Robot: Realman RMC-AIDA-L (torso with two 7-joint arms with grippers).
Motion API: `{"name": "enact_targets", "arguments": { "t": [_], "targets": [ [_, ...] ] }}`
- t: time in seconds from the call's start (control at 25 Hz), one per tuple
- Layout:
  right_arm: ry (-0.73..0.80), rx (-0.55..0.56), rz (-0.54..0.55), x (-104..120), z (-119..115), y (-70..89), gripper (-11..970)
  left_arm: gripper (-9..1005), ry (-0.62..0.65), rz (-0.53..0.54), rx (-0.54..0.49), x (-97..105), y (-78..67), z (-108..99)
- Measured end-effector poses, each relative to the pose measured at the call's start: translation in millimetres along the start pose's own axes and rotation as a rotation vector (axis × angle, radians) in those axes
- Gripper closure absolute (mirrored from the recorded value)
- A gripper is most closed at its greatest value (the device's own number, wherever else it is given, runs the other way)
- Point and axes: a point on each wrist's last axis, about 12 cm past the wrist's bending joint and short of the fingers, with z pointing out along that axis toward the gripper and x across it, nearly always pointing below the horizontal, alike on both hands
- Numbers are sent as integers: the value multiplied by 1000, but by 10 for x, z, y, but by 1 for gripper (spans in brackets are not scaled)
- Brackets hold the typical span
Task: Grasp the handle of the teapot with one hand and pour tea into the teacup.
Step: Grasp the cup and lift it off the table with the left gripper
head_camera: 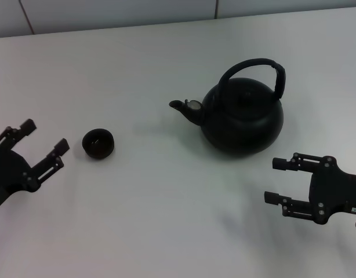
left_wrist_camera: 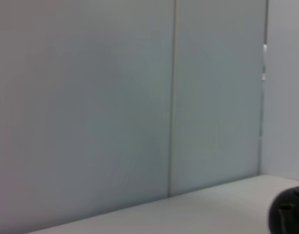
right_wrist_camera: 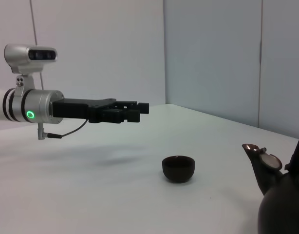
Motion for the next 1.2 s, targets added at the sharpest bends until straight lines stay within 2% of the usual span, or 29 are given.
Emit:
{"name": "enact_targets", "arguments": {
  "t": [0.44, 0.6, 0.8, 1.2],
  "targets": [
    [4, 1, -6, -10, 17, -24, 311, 194, 14, 13, 33, 11, -27, -6],
    [5, 2, -6, -9, 17, -25, 312, 194, 98, 36, 79, 107, -81, 20],
    [4, 2, -7, -11, 19, -28, 314, 194, 191, 66, 80, 231, -109, 37],
    [5, 3, -8, -13, 13, -33, 318, 195, 197, 69, 69, 228, -89, 93]
  ]
}}
